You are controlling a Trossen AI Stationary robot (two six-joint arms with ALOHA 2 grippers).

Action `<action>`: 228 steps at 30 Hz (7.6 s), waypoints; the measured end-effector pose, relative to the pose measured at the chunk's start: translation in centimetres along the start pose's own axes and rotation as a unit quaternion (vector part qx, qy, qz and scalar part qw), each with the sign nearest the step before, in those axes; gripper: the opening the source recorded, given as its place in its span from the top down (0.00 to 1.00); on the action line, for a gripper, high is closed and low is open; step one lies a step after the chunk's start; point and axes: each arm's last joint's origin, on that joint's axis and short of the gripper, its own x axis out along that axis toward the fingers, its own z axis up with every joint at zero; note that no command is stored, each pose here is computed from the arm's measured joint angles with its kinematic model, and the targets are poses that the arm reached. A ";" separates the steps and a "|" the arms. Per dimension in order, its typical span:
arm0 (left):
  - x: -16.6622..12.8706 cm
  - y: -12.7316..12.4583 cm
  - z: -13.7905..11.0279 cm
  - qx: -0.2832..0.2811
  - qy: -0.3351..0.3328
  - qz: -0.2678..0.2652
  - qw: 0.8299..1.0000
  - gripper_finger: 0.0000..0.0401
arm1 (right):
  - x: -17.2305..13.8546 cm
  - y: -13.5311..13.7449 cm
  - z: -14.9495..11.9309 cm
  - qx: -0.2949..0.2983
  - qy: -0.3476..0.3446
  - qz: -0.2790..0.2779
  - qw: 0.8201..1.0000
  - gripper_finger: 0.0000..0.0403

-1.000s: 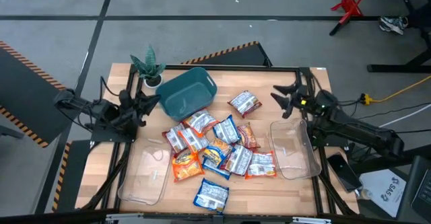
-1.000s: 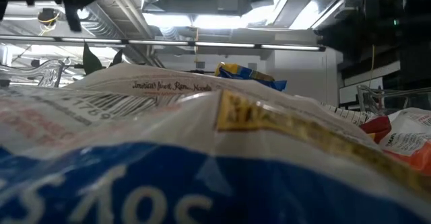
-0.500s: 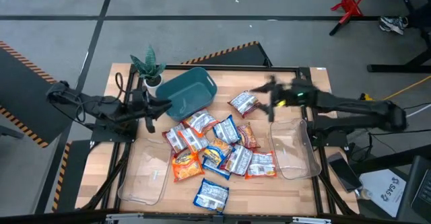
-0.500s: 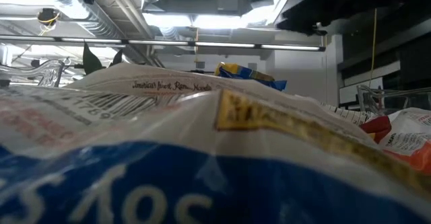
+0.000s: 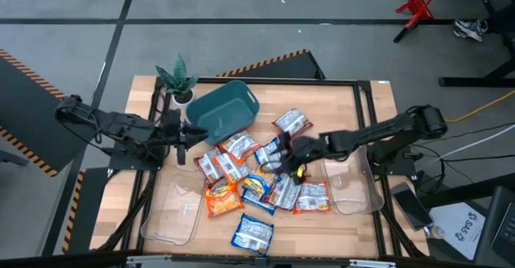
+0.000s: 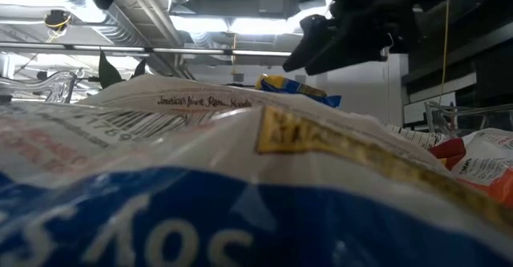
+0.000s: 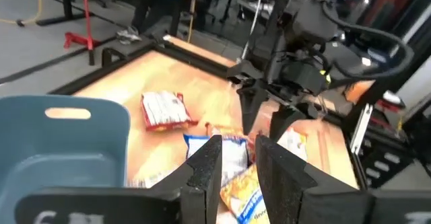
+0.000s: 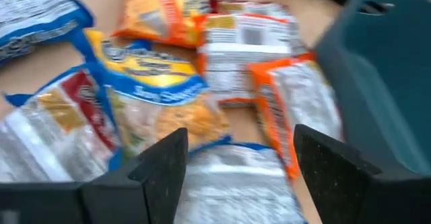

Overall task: Sort Maruchan noodles
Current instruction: Put the blue noodle into the blue bin

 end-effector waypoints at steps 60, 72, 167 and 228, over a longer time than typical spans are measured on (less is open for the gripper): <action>2.1 0.0 -0.6 0.017 0.019 0.031 0.999 0.79 | 5.8 3.9 3.2 -0.102 0.108 -0.088 0.985 0.37; 3.4 -0.4 -1.4 0.032 0.042 0.042 0.998 0.79 | 8.2 4.5 1.7 -0.086 0.118 -0.051 0.988 0.37; 8.5 1.2 1.3 -0.426 0.070 -0.132 0.892 0.52 | -0.9 5.1 17.1 -0.229 0.191 -0.312 0.902 1.00; 10.5 1.4 1.6 -0.376 0.047 -0.180 0.908 0.52 | -1.1 5.5 19.2 -0.268 0.145 -0.342 0.889 1.00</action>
